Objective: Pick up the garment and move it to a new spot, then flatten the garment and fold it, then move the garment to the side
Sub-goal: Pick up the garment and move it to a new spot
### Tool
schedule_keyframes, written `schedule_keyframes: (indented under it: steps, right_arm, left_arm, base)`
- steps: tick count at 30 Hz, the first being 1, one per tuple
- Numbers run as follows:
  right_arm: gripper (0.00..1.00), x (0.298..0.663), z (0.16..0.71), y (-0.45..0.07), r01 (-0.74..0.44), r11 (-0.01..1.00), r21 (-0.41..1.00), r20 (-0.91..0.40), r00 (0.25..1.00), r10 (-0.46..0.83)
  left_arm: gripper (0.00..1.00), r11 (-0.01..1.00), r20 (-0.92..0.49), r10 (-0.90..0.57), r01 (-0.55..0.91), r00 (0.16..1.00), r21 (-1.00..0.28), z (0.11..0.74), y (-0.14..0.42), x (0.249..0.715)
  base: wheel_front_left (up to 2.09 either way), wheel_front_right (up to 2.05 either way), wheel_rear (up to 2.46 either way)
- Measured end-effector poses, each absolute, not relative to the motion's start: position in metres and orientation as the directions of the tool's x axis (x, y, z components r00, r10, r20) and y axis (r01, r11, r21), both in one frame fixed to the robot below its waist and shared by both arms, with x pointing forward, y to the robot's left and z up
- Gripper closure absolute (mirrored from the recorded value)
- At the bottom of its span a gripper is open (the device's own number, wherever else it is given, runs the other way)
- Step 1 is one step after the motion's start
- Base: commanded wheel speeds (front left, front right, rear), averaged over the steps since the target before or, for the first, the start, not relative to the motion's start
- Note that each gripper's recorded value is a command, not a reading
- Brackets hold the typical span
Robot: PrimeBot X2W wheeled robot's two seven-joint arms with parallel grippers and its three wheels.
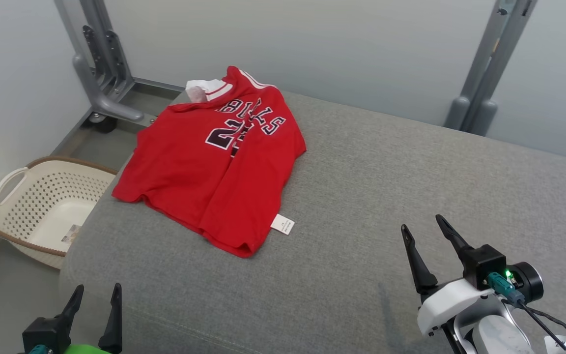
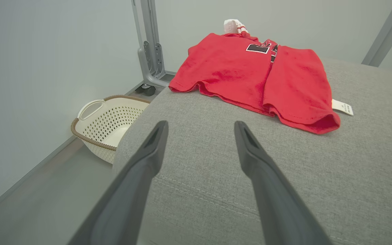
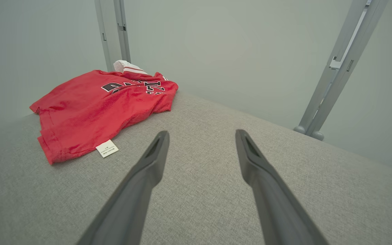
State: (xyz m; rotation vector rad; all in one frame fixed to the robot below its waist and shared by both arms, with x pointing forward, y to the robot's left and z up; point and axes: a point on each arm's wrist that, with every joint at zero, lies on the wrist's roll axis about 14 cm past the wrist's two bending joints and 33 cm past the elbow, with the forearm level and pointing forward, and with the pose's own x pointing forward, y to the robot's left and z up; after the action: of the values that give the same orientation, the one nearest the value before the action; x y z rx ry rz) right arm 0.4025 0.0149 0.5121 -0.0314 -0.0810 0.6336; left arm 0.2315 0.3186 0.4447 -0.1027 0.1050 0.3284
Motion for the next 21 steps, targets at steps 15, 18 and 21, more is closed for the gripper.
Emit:
schedule_keyframes:
  steps: [15, 18, 21]
  right_arm:
    - [0.0, 0.396, 0.517, 0.024, -0.608, 0.792, -0.059, 0.074, 0.788, 0.611]
    - [0.0, 0.4, 0.512, 0.017, -0.597, 0.799, -0.064, 0.061, 0.797, 0.601]
    - [0.0, 0.408, 0.507, 0.011, -0.592, 0.802, -0.076, 0.052, 0.801, 0.596]
  left_arm:
    - [0.0, 0.937, -0.078, 0.332, -0.338, 0.94, -0.085, 0.455, 0.324, 0.222]
    - [0.0, 0.943, -0.074, 0.313, -0.319, 0.947, -0.097, 0.458, 0.319, 0.233]
    - [0.0, 0.957, -0.058, 0.268, -0.273, 0.962, -0.1, 0.469, 0.311, 0.259]
  base:
    - [0.0, 0.0, 0.0]
    - [0.0, 0.0, 0.0]
    - [0.0, 0.0, 0.0]
